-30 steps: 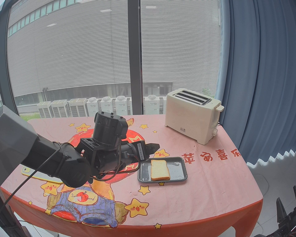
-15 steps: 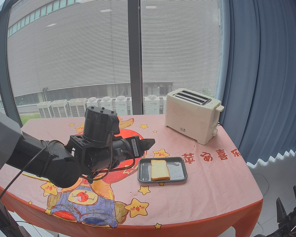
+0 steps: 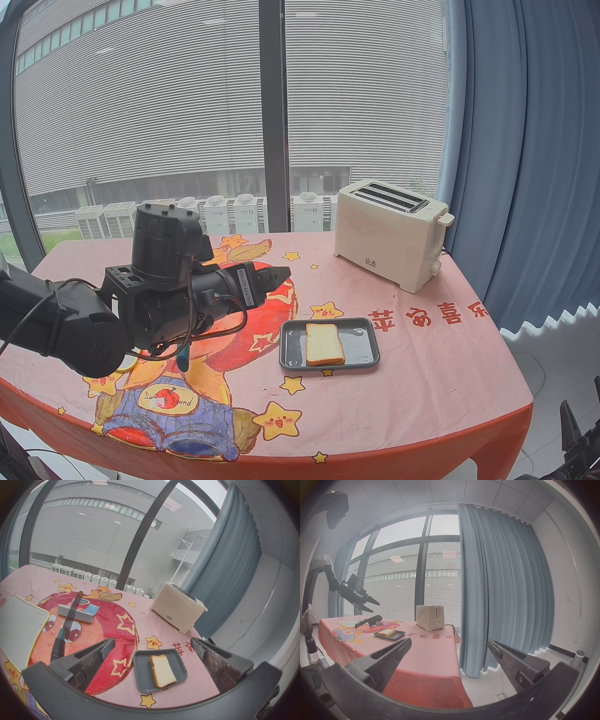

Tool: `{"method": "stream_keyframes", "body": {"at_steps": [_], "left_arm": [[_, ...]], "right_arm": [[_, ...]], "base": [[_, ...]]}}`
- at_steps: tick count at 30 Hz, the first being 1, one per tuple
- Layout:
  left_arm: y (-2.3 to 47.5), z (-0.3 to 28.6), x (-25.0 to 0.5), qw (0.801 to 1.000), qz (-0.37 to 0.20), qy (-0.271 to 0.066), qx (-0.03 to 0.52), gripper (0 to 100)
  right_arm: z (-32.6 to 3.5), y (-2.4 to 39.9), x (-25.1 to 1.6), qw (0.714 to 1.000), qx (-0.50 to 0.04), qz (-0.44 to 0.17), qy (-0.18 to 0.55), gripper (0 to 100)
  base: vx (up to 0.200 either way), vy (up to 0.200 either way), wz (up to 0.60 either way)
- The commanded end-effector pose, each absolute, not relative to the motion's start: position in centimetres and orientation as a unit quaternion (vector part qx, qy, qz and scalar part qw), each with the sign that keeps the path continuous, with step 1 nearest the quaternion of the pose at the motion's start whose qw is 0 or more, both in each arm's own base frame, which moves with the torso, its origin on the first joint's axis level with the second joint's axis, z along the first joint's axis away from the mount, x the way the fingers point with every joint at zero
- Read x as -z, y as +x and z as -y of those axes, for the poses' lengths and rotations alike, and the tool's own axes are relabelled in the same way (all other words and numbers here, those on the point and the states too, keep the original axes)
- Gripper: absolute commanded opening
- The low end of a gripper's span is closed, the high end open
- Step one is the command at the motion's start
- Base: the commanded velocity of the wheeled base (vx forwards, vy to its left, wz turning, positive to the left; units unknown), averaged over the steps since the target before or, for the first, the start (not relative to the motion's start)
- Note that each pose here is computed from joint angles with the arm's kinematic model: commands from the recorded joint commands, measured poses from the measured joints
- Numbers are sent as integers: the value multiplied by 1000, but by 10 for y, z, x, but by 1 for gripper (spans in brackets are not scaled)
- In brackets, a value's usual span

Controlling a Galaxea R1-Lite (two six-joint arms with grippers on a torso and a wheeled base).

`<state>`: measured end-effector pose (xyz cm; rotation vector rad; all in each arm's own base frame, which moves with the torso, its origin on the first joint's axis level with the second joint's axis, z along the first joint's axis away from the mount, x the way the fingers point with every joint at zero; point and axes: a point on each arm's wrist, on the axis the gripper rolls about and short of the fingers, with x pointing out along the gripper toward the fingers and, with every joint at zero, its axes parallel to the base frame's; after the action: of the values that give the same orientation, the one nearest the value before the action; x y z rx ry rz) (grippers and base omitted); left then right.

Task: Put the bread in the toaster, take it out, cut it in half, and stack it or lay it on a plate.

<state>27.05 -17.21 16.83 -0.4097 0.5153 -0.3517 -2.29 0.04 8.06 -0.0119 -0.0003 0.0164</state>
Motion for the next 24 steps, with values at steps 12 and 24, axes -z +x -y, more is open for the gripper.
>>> {"method": "stream_keyframes", "body": {"at_steps": [12, 24], "left_arm": [[267, 142, -179, 952, -218, -172, 128, 100], [267, 123, -186, 961, -200, -165, 100, 100]], "right_arm": [[0, -23, -75, 1000, -8, -1, -6, 100], [0, -23, -75, 1000, -8, -1, -6, 100]], "base": [[0, 0, 0], [0, 0, 0]]}}
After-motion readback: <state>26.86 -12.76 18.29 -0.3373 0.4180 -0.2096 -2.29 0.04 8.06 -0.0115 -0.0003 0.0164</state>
